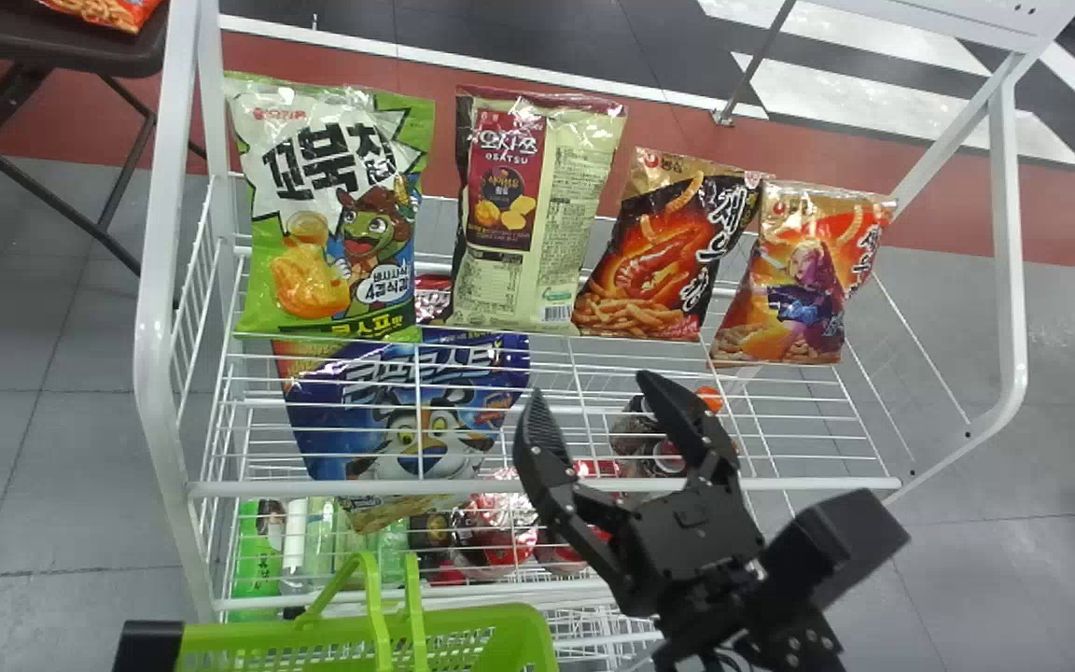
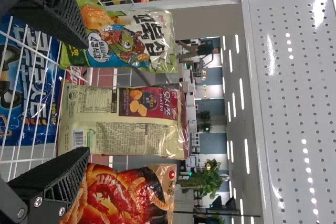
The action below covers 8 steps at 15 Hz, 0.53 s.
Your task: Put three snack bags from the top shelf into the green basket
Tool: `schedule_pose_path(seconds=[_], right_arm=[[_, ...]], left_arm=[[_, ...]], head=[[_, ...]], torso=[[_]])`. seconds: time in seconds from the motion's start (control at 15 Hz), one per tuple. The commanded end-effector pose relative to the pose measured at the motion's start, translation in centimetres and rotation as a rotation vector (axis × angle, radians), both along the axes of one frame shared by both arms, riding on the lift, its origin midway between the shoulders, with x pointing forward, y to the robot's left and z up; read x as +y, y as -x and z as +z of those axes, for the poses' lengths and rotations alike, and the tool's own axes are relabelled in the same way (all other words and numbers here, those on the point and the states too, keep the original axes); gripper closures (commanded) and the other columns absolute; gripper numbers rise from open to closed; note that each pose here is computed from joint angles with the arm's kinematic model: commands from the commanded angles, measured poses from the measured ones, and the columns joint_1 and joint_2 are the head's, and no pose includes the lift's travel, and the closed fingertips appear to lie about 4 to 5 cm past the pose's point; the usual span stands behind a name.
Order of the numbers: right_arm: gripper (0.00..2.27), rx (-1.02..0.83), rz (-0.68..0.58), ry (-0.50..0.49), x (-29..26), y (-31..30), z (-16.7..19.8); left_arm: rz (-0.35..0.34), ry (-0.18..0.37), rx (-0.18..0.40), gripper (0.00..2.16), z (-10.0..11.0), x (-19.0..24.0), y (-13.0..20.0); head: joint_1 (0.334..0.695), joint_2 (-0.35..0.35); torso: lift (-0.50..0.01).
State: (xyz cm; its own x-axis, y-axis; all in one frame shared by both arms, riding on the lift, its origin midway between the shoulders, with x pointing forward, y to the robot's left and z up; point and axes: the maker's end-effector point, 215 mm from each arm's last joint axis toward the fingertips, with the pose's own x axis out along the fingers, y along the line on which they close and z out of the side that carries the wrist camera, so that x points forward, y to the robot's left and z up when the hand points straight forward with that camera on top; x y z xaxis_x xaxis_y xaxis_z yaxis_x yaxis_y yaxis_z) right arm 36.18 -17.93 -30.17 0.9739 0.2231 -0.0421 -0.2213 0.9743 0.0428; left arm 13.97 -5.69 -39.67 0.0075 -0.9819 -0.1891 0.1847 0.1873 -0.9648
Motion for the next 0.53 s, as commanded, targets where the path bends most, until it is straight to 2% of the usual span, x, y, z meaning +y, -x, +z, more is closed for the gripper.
schedule_pose_path(seconds=[0.0, 0.13, 0.47], right_arm=[[0.12, 0.019, 0.035, -0.007, 2.5, -2.4, -0.8], [0.12, 0.114, 0.068, 0.017, 4.9, -4.8, -3.1], [0.12, 0.106, 0.132, 0.003, 8.9, -10.9, -2.3]], left_arm=[[-0.018, 0.002, -0.003, 2.15, 0.2, -0.8, 0.5], [-0.045, -0.019, -0.011, 2.15, 0.0, -1.3, 0.8], [-0.052, -0.028, -0.002, 2.15, -0.2, -1.2, 1.0]], head=[[0.695, -0.350], [0.695, -0.350], [0.695, -0.350]], torso=[[-0.050], [-0.050], [-0.050]])
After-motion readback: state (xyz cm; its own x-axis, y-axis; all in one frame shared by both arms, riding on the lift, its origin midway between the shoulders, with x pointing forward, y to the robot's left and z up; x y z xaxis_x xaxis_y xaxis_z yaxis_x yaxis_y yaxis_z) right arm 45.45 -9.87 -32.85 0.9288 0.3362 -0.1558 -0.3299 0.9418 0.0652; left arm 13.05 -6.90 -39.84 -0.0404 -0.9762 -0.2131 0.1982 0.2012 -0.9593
